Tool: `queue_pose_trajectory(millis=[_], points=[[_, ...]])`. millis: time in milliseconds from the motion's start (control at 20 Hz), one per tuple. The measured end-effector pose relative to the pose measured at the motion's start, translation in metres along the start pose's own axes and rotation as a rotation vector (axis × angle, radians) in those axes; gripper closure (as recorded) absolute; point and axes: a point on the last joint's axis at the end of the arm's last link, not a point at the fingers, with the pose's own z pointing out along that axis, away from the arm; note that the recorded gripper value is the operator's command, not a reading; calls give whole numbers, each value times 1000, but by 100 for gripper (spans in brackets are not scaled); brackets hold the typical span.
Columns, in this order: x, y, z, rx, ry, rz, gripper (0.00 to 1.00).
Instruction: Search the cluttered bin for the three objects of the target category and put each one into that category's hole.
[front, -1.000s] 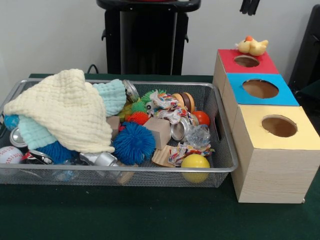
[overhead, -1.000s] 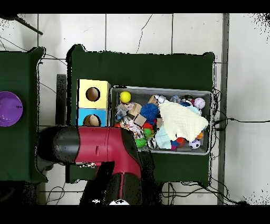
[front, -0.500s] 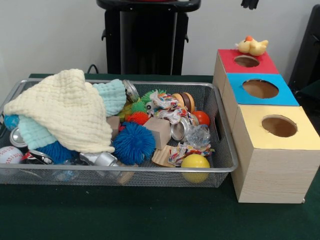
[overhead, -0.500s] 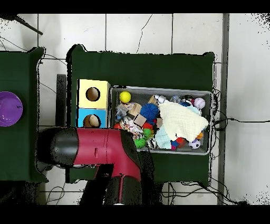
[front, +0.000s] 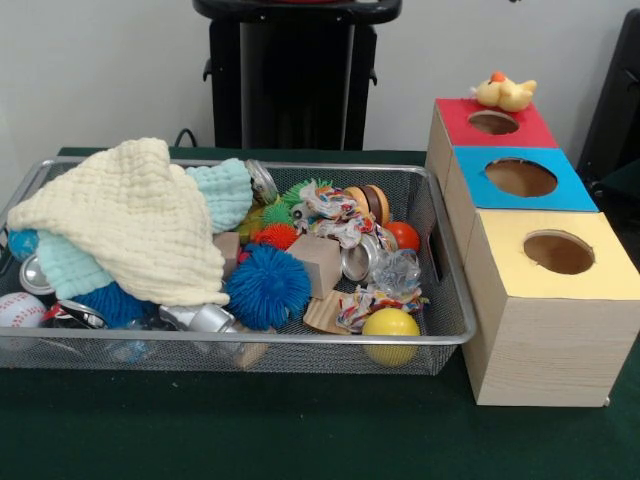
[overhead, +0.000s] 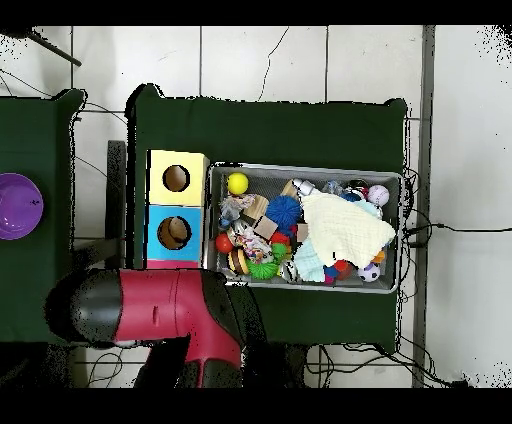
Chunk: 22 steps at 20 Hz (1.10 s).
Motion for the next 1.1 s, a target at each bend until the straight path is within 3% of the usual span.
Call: queue_pose_trajectory(millis=[250, 300, 800, 1100], points=[[29, 7, 15, 6, 48, -16, 100], [41, 8, 23, 8, 77, -15, 100], [75, -4, 55, 28, 170, -3, 100], [91, -10, 78, 27, 145, 3, 100]])
